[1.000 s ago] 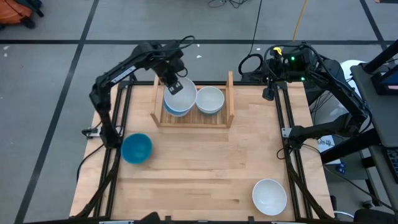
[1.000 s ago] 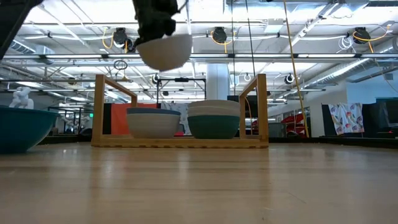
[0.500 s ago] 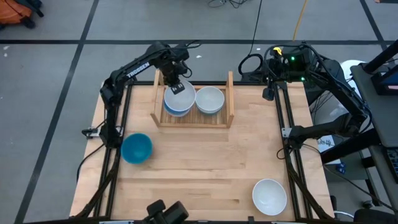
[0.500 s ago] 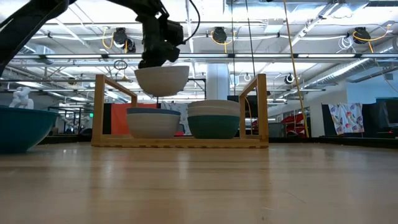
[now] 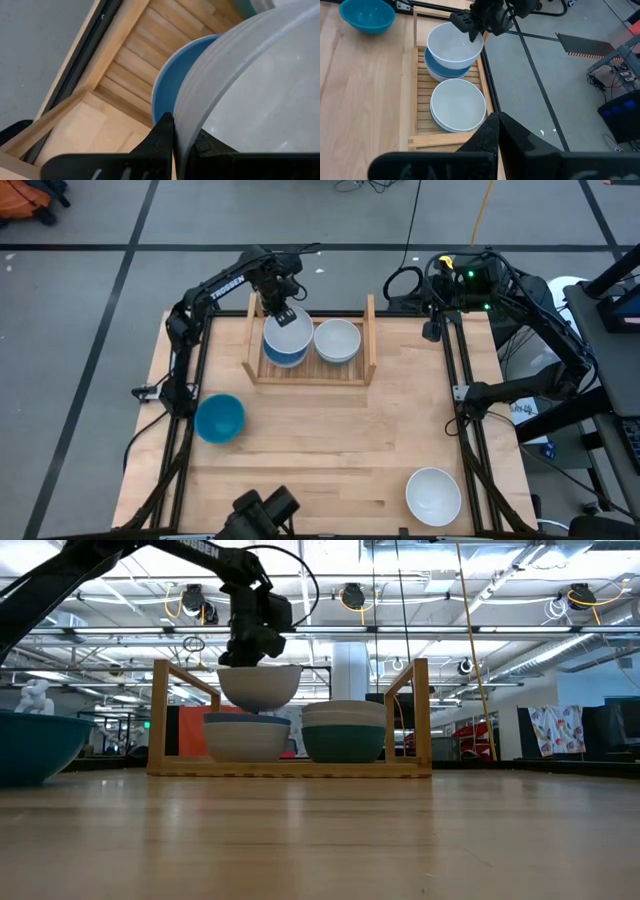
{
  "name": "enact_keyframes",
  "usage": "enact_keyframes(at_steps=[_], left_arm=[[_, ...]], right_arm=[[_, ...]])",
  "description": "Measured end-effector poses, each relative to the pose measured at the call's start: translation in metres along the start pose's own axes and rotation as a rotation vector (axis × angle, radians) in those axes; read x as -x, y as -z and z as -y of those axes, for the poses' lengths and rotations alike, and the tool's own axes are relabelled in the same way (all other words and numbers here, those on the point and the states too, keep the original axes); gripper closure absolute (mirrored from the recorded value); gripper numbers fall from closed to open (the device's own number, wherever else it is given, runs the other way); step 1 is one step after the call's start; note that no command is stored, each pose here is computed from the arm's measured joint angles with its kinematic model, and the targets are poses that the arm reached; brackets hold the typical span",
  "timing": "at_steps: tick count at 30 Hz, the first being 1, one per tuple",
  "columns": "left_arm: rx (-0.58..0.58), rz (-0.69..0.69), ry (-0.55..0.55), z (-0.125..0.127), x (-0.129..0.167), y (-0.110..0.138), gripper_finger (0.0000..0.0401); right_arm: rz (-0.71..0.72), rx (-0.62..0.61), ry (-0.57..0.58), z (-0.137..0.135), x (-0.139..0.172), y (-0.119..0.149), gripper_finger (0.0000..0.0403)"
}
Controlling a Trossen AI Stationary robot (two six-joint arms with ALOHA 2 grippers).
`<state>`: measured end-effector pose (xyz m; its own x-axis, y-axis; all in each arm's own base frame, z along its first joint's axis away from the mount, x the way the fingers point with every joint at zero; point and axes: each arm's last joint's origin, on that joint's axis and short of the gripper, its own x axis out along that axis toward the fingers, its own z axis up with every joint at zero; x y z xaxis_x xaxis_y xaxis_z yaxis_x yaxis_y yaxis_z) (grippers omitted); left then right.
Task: Place and stack bowls onto a shelf
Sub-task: Stack the white bowl on the right blue bowl on the shelf
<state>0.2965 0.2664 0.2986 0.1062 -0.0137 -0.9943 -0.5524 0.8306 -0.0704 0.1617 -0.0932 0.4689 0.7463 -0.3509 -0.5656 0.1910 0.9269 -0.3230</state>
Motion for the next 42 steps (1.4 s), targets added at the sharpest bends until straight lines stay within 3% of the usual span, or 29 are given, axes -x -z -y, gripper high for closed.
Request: enact_keyframes(at_steps=[14, 25, 42], left_arm=[[-0.013, -0.066, 0.007, -0.007, -0.026, -0.004, 0.0397], [-0.039, -0.202, 0.021, -0.009, -0.058, 0.009, 0.0397], [-0.077, -0.109, -0.027, 0.005, -0.062, -0.002, 0.0377]], right_arm=[[0.000, 0.001, 0.000, 0.000, 0.000, 0.000, 0.0403], [0.000, 0.013, 0.000, 0.000, 0.000, 0.000, 0.0403], [0.000, 0.019, 0.000, 0.000, 0.000, 0.000, 0.0403]])
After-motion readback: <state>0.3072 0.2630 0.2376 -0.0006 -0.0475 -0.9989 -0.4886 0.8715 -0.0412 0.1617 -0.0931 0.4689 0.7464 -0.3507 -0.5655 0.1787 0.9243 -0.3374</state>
